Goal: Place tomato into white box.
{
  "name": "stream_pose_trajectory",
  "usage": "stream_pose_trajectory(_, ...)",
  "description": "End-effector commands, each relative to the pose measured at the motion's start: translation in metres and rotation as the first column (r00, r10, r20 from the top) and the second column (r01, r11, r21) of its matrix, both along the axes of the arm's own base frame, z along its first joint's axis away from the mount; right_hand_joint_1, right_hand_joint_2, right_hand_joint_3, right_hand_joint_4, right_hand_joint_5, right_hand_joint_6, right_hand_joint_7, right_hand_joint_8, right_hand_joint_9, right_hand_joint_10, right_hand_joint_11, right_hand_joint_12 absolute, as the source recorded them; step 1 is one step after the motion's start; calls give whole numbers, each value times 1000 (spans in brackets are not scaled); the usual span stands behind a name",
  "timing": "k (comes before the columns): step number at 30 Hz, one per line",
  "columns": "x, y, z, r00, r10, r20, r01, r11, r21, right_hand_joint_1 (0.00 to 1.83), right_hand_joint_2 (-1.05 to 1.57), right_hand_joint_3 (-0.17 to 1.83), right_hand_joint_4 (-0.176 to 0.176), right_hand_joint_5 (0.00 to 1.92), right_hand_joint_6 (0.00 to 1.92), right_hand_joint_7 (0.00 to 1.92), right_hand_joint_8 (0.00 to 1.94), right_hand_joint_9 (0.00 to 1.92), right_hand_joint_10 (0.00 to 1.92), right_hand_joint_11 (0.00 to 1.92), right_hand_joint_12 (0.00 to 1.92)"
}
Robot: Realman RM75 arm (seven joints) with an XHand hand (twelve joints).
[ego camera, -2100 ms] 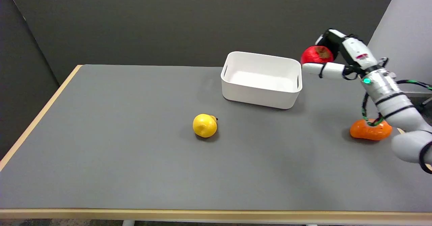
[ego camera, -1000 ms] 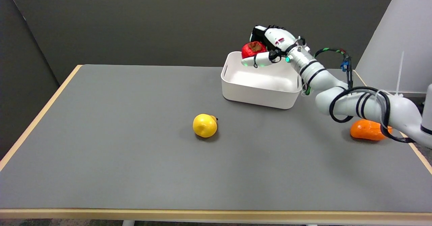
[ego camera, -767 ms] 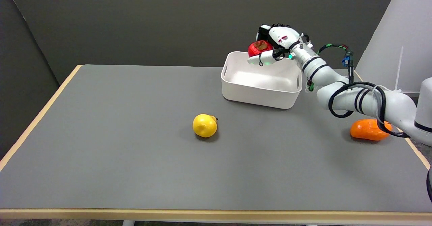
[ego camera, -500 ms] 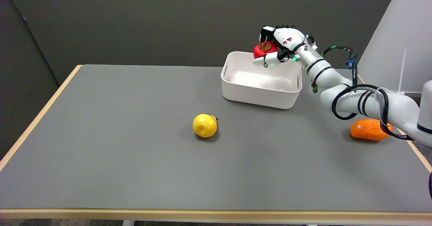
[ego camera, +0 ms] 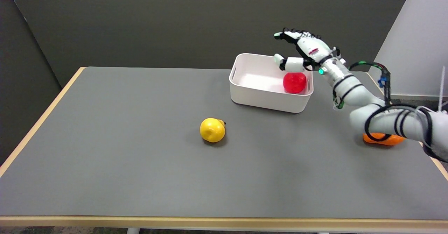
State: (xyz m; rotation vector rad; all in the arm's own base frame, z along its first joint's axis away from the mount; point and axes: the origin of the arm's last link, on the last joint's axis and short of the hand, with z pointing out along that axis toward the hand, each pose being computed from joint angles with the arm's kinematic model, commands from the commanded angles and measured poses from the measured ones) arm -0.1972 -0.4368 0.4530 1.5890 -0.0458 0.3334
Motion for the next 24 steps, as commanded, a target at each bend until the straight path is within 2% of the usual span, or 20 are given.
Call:
stream_pose_trajectory(1,-15,103,47,901,194,388,-151,979,-139,231,657,980,143,205,476,256,328,257,616,116,1106)
stream_pose_trajectory(4,-22,134,55,793,295,533,-237,956,-175,209,638,1024,144,197,493,250,352,256,629,138,1058)
stream_pose_trajectory(7,-34,163,47,701,321,637,-220,947,-235,232,663,975,140,207,476,264,330,262,625,115,1109)
stream_pose_trajectory(12,-25,197,36,655,394,645,-268,919,-289,256,676,962,136,227,497,298,347,269,638,114,1126)
stream_pose_trajectory(14,-23,201,34,639,390,663,-254,921,-296,235,648,1024,139,220,519,294,381,268,653,148,1067)
stream_pose_trajectory(16,-21,203,34,650,373,662,-246,928,-281,269,696,930,133,237,505,316,358,278,654,136,1121)
stream_pose_trajectory(20,-20,203,33,669,352,655,-254,936,-245,286,684,944,126,238,502,326,359,284,676,127,1172)
stream_pose_trajectory(24,-26,203,37,733,304,609,-230,953,-199,283,697,915,121,231,481,324,351,282,679,127,1165)
